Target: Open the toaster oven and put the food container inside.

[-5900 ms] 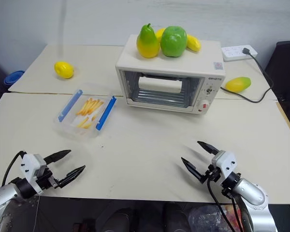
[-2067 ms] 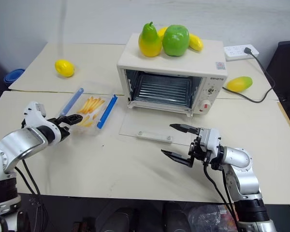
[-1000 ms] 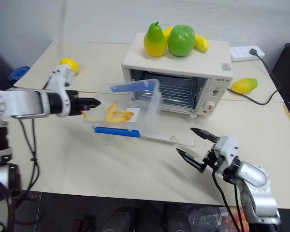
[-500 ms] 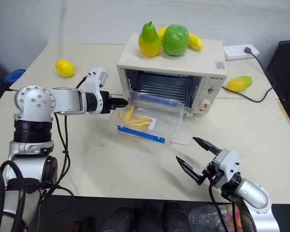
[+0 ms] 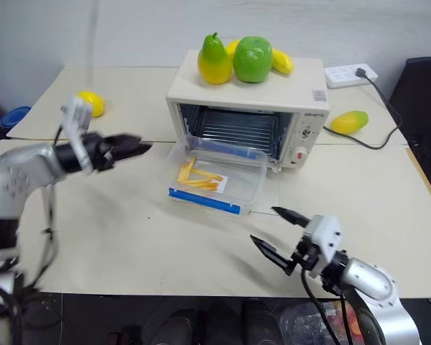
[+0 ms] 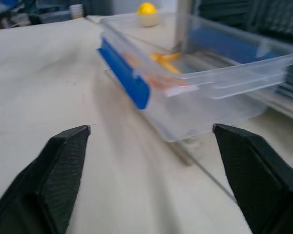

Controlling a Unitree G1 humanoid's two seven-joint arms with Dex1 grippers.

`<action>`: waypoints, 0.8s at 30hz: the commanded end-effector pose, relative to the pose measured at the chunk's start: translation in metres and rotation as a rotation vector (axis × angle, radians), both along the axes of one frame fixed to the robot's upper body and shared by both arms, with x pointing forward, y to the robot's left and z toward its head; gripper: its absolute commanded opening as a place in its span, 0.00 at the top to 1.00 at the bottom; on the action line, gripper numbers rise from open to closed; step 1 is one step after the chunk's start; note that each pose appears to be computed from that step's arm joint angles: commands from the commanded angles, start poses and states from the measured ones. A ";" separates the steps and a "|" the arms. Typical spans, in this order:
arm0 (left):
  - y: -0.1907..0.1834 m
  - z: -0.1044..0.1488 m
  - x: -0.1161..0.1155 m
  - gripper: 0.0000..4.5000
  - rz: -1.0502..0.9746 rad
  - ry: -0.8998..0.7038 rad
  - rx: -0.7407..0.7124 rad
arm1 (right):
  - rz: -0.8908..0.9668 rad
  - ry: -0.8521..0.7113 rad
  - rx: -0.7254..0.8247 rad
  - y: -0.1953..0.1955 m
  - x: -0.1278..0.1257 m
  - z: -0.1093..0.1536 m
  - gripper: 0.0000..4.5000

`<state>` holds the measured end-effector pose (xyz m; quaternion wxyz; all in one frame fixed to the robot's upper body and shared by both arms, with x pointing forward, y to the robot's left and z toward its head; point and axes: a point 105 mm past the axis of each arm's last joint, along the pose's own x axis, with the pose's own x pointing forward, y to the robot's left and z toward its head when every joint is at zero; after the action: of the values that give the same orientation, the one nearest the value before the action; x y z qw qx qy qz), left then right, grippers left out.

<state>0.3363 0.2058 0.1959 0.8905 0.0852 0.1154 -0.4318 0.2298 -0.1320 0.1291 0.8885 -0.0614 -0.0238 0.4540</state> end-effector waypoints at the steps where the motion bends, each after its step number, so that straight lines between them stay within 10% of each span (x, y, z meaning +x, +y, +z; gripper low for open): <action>1: -0.020 -0.021 -0.025 0.66 -0.275 -0.077 0.103 | 0.058 0.015 -0.066 0.017 0.005 -0.009 0.36; 6: -0.064 -0.031 -0.035 1.00 -0.382 -0.128 -0.003 | 0.104 -0.032 -0.070 0.035 0.024 -0.003 0.76; 9: -0.081 -0.031 -0.020 1.00 -0.307 -0.165 -0.058 | 0.089 -0.043 -0.098 0.035 0.040 0.001 0.99; 24: -0.116 -0.011 0.062 1.00 0.093 -0.343 -0.219 | -0.216 -0.193 -0.065 0.007 0.141 0.048 0.99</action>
<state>0.3915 0.0855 0.1743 0.9114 0.0424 -0.0547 -0.4058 0.3659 -0.1208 0.1622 0.9189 -0.1323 -0.0559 0.3674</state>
